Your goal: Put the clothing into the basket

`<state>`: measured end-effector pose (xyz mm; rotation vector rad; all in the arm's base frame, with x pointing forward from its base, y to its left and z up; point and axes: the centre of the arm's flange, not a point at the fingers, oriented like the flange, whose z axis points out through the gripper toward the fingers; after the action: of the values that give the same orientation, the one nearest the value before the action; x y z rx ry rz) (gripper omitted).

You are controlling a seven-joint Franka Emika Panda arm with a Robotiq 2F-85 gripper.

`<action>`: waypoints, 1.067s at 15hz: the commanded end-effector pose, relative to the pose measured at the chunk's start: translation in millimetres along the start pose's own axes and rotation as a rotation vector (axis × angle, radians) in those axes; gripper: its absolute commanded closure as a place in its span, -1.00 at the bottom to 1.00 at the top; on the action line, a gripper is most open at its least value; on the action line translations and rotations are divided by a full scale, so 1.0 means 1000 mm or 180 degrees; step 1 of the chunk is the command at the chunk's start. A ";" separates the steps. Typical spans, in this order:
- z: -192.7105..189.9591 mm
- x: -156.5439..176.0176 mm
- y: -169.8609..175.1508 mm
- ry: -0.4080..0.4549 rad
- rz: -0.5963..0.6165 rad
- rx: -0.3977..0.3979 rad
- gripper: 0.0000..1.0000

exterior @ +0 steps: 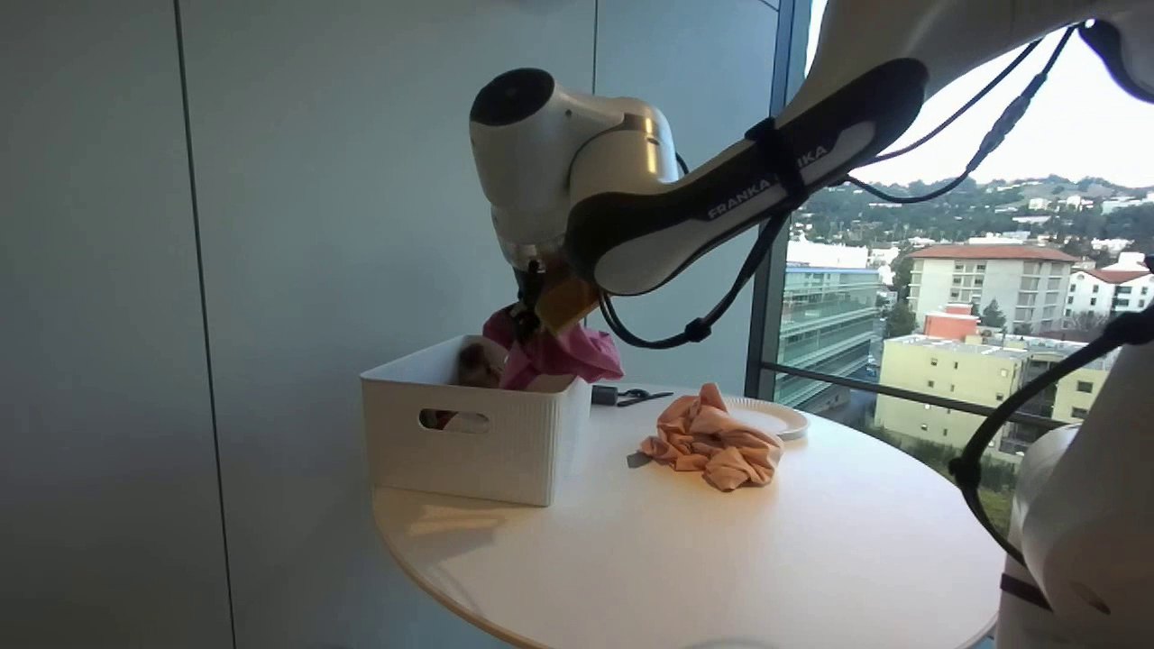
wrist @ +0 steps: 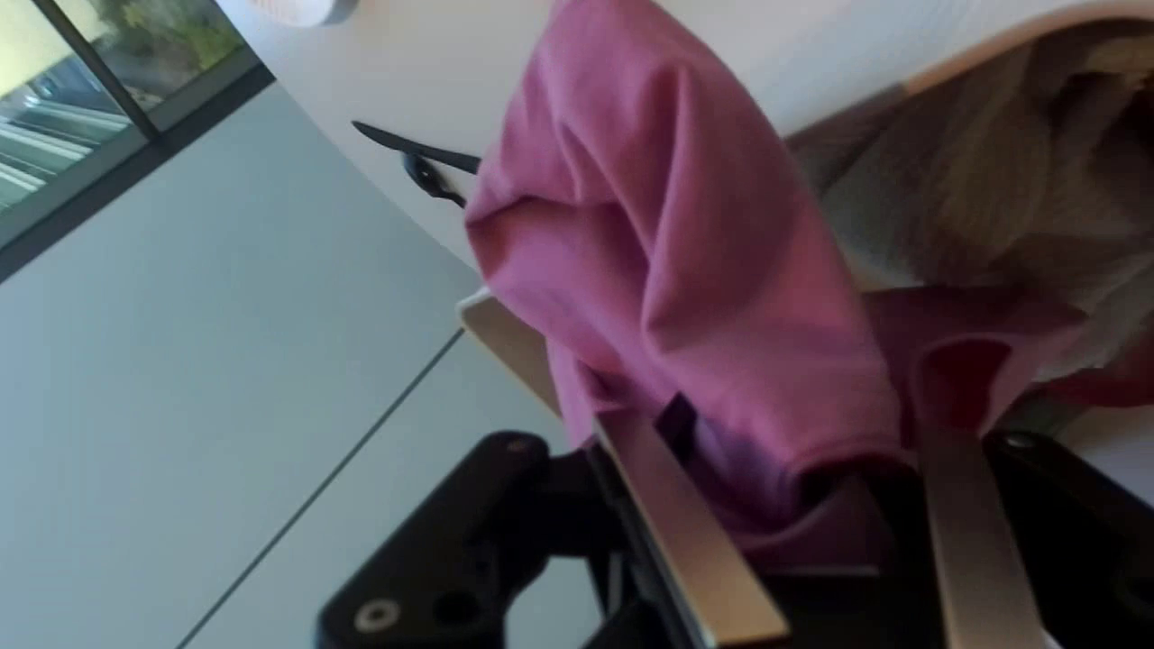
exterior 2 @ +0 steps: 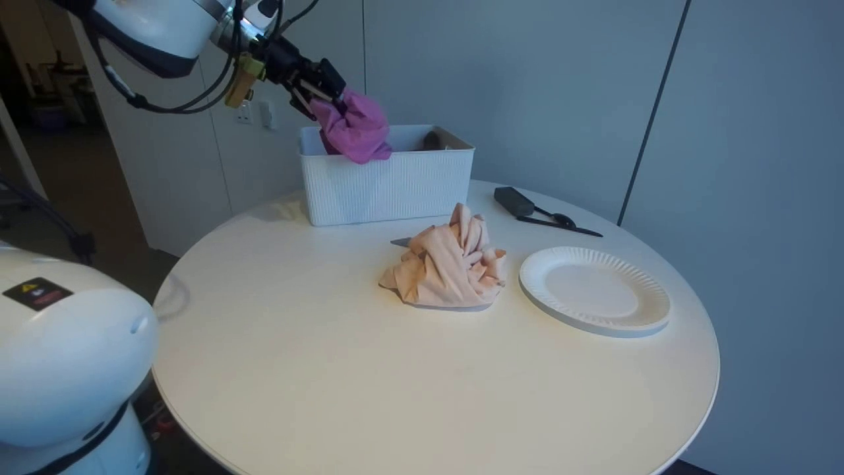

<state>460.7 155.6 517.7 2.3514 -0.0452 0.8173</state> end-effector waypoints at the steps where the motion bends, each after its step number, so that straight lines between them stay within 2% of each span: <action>1: 0.014 0.022 -0.027 0.0070 -0.0377 0.0519 0.87; 2: 0.017 0.023 -0.033 0.0054 -0.0506 0.0640 0.86; 4: 0.016 0.022 -0.037 0.0074 -0.0725 0.0404 0.87; 5: 0.015 0.021 -0.036 0.0052 -0.0774 0.0090 0.88; 8: 0.002 0.015 -0.024 -0.0106 -0.0791 -0.0484 0.88; 10: -0.004 0.008 -0.020 -0.0372 -0.0759 -0.0721 0.88; 12: -0.005 0.001 -0.018 -0.0599 -0.0774 -0.0815 0.88; 16: 0.000 -0.010 -0.020 -0.0866 -0.0743 -0.0639 0.86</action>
<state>457.0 168.8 495.7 2.1680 0.0481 0.4062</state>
